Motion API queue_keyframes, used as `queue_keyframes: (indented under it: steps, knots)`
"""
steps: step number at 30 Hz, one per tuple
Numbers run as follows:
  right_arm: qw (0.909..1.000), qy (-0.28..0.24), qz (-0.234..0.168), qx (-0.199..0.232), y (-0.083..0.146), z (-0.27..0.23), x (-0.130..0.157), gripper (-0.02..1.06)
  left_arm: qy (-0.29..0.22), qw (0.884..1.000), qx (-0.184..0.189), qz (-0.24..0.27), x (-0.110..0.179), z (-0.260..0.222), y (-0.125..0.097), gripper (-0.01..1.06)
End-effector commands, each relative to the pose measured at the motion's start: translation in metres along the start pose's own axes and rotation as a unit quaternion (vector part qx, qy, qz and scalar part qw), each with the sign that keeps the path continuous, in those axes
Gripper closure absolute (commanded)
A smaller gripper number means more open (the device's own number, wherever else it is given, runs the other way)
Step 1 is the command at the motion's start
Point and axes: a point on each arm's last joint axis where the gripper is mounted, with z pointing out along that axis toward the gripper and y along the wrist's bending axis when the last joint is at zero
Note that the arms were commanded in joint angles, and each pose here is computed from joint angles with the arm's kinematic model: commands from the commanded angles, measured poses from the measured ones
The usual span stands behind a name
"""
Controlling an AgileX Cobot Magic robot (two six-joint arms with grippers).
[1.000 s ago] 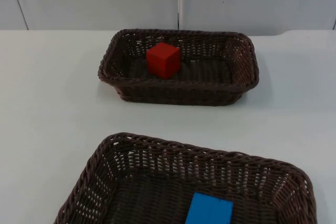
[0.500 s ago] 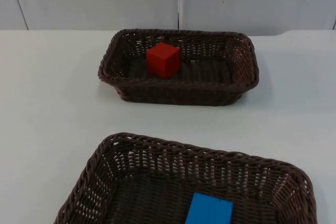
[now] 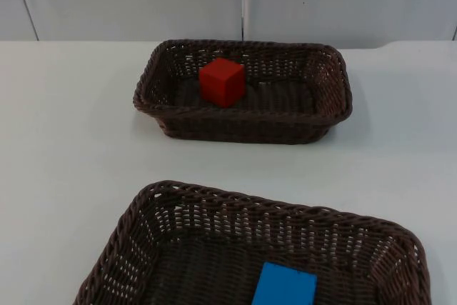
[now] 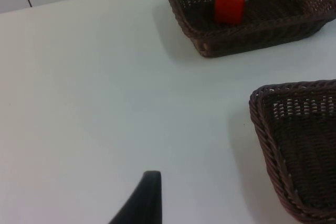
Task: Pick up one cube with the left hand and place it into the upper basket. Pick up one cube with the right hand and place it into the lower basket.
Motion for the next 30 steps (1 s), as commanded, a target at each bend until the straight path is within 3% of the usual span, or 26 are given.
queue_keyframes:
  steps: [1,7,15,30]
  knots:
    - [0.9999,-0.003,0.006,0.011,0.0004,-0.0004,0.0001,-0.01,0.0,1.0,-0.003,0.001,0.001,0.0006,0.0003,0.0]
    - [0.998,-0.003,0.029,0.055,0.0011,-0.0009,0.0004,-0.01,0.0,1.0,-0.003,0.001,0.001,0.0006,0.0003,0.0]
    - [0.9975,-0.002,0.033,0.063,0.0013,-0.001,0.0004,-0.01,0.0,1.0,-0.006,0.0,0.001,0.0006,0.0004,0.0]
    - [0.9975,-0.002,0.033,0.063,0.0013,-0.001,0.0004,-0.01,0.0,0.993,-0.102,-0.051,0.0009,0.0009,-0.0003,0.0]
